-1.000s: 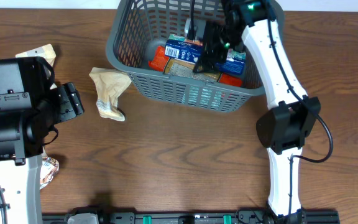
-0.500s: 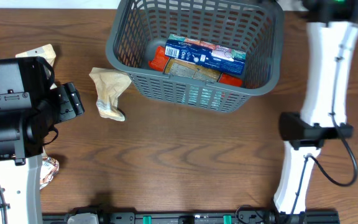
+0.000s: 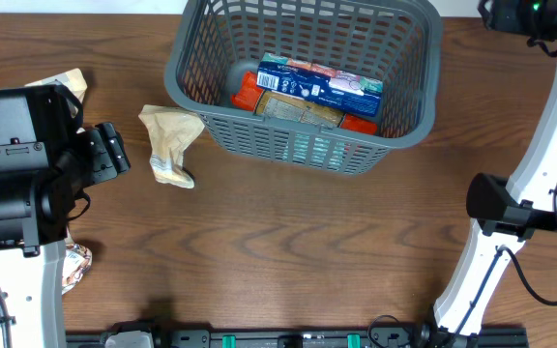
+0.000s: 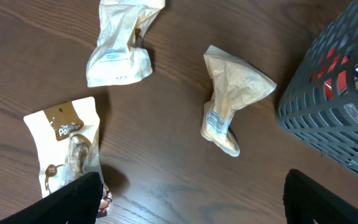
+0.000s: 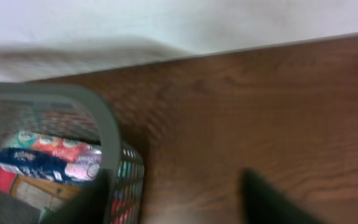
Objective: Pack container
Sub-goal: 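Open the right gripper and withdraw it to the right edge, then reach the left gripper to the beige pouch beside the basket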
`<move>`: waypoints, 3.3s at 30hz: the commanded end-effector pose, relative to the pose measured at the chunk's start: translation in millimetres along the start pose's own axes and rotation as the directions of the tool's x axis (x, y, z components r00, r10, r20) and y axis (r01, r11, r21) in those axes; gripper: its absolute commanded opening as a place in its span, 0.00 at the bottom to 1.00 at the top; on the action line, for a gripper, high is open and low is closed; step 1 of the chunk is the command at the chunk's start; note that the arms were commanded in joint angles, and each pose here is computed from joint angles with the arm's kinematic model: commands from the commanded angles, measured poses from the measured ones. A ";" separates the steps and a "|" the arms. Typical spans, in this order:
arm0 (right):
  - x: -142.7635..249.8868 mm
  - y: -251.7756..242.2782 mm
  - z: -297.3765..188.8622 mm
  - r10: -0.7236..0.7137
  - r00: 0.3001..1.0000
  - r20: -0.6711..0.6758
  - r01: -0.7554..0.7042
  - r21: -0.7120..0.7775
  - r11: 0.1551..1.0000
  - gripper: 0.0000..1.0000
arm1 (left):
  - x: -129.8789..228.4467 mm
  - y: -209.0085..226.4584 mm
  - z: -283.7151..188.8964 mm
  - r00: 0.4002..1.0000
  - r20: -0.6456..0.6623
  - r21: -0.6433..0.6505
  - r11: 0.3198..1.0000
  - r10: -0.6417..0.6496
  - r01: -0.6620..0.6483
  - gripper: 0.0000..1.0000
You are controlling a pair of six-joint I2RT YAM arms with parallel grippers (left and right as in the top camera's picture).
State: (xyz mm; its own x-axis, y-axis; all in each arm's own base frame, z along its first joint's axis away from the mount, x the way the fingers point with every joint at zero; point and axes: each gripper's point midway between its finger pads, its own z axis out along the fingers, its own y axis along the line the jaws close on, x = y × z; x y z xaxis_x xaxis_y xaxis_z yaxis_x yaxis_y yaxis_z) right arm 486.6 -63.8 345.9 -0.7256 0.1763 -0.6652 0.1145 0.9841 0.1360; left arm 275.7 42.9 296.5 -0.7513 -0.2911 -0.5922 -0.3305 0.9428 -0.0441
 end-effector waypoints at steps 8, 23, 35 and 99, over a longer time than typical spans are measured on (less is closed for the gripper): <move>33.2 -10.4 45.0 0.045 0.984 -0.170 -0.041 0.026 0.999 0.04 | -5.9 2.4 -5.5 1.000 0.024 -0.009 1.000 -0.007 0.008 0.82; 69.3 8.0 110.7 0.007 0.954 -0.299 -0.017 -0.030 0.999 0.03 | -6.0 2.5 -5.5 1.000 0.024 -0.009 1.000 -0.007 0.008 0.82; 53.1 32.7 128.2 -0.049 0.975 -0.215 0.024 -0.117 0.993 0.04 | -5.9 2.4 -5.5 1.000 0.024 -0.009 1.000 -0.007 0.008 0.82; 28.4 -49.7 125.1 0.074 0.990 -0.118 -0.061 0.113 0.992 0.99 | -4.0 -2.6 80.5 0.980 -0.190 -0.072 0.995 0.057 -0.072 0.89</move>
State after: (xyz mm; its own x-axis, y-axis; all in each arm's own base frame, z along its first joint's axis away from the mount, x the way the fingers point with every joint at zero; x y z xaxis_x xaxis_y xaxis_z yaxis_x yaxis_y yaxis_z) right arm 548.5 -108.7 231.4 -0.7723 0.2679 -0.5760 0.2552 0.9612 0.1048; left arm 308.9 53.8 261.6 -0.8218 -0.2623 -0.5059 -0.3273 0.9440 0.0422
